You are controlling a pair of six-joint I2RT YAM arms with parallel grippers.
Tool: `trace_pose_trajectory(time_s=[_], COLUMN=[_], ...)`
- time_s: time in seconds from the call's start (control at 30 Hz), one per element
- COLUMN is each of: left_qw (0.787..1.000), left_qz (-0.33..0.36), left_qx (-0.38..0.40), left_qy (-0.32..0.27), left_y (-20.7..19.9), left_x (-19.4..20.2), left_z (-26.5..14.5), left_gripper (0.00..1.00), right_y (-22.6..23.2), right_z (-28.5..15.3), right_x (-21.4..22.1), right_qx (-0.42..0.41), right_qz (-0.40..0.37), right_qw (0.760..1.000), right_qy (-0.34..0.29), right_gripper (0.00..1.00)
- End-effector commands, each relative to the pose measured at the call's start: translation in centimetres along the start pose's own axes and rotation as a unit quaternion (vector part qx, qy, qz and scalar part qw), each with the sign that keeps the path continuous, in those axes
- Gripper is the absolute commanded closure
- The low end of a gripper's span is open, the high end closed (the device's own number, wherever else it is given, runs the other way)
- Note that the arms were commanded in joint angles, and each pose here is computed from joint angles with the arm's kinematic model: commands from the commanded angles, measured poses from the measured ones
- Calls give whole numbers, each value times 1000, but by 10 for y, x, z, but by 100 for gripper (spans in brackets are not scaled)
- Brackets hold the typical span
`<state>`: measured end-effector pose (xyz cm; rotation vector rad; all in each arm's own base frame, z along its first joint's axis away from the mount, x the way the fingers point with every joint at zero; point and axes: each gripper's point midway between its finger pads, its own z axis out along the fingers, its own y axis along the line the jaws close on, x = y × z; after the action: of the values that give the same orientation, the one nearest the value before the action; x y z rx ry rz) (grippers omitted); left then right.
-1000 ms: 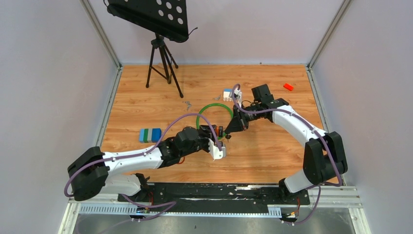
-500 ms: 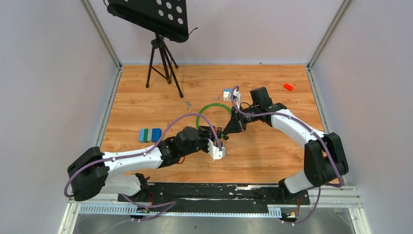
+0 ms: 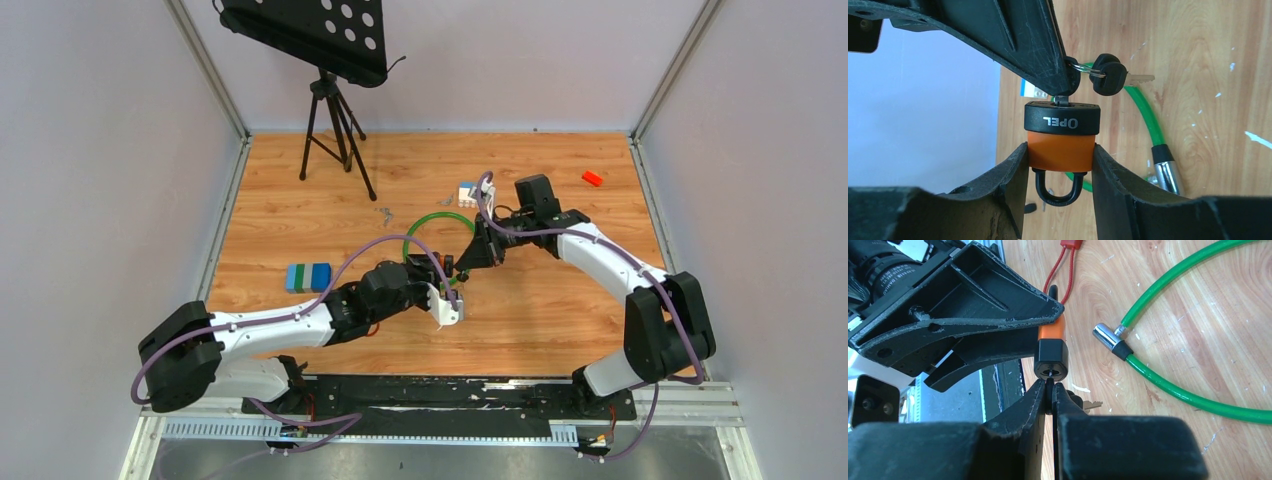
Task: Unlock with the key
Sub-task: Unlock the lock.
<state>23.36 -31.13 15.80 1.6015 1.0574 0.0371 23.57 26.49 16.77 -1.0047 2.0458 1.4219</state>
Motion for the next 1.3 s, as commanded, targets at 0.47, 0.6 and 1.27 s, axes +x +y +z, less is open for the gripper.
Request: trace_pose_trajectory(time_s=[0.47, 0.6, 1.27], left_qw=[977, 968, 973], left_qz=[125, 154, 143], left_qx=[-164, -186, -170], left_qy=[-55, -60, -56], left_y=[40, 39, 30], left_x=[-39, -44, -54], left_z=[-20, -24, -25], left_gripper=[100, 100, 100], right_y=[31, 33, 49], right_z=[13, 13, -6], right_x=[-26, -24, -28], right_qx=[-148, -164, -108], right_qz=[43, 58, -76], right_qw=[988, 984, 991], right_qy=[-25, -22, -20], right_gripper=[100, 100, 68])
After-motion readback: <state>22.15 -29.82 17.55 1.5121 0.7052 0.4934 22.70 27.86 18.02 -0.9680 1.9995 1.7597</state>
